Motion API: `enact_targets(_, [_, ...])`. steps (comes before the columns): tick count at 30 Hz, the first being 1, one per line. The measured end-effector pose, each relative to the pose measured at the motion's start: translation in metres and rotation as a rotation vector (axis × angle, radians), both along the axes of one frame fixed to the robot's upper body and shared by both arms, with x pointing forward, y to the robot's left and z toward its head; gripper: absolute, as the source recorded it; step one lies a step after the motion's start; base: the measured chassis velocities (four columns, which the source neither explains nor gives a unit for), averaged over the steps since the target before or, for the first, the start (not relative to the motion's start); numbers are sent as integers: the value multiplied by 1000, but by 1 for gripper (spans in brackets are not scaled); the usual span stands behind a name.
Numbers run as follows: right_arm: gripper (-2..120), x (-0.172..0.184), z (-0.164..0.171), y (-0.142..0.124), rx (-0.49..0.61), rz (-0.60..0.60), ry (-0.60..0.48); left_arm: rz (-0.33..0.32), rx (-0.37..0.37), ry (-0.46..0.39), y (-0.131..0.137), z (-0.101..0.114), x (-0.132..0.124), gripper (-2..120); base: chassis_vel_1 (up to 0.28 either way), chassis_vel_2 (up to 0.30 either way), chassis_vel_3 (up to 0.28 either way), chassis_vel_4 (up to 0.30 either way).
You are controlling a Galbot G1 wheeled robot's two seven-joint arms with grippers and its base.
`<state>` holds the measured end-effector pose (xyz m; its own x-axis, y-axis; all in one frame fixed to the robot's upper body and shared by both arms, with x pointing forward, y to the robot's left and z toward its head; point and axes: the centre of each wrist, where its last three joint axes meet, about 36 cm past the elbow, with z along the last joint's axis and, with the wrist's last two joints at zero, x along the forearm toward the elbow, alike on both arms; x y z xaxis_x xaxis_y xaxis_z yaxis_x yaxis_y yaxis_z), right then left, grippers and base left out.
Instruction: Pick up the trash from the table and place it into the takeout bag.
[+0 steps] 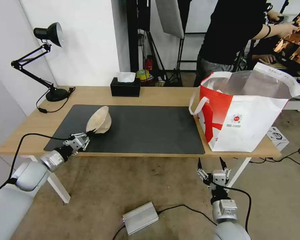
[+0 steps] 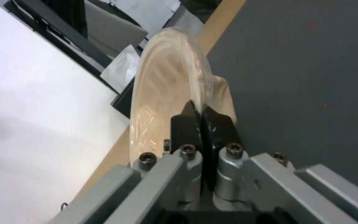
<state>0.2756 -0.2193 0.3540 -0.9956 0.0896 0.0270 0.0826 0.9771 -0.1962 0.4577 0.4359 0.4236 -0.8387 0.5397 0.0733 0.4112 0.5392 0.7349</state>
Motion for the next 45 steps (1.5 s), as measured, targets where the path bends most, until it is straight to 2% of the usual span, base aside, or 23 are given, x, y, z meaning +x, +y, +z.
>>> enact_targets(6, [86, 0, 0, 0, 1, 0, -2, -1, -2, -10, 1, 5, 0, 0, 0, 0, 0, 0])
enact_targets(26, [86, 4, 4, 3, 3, 12, -15, -43, 4, -72, -3, 44, -3, 0, 0, 0, 0, 0])
enact_targets(35, [86, 7, 6, 7, 7, 24, -18, -113, -2, -134, -15, 97, 0, 0, 0, 0, 0, 0])
enact_targets(45, [86, 12, 9, 9, 3, 31, -21, -203, -13, -171, -33, 136, 15, 0, 0, 0, 0, 0])
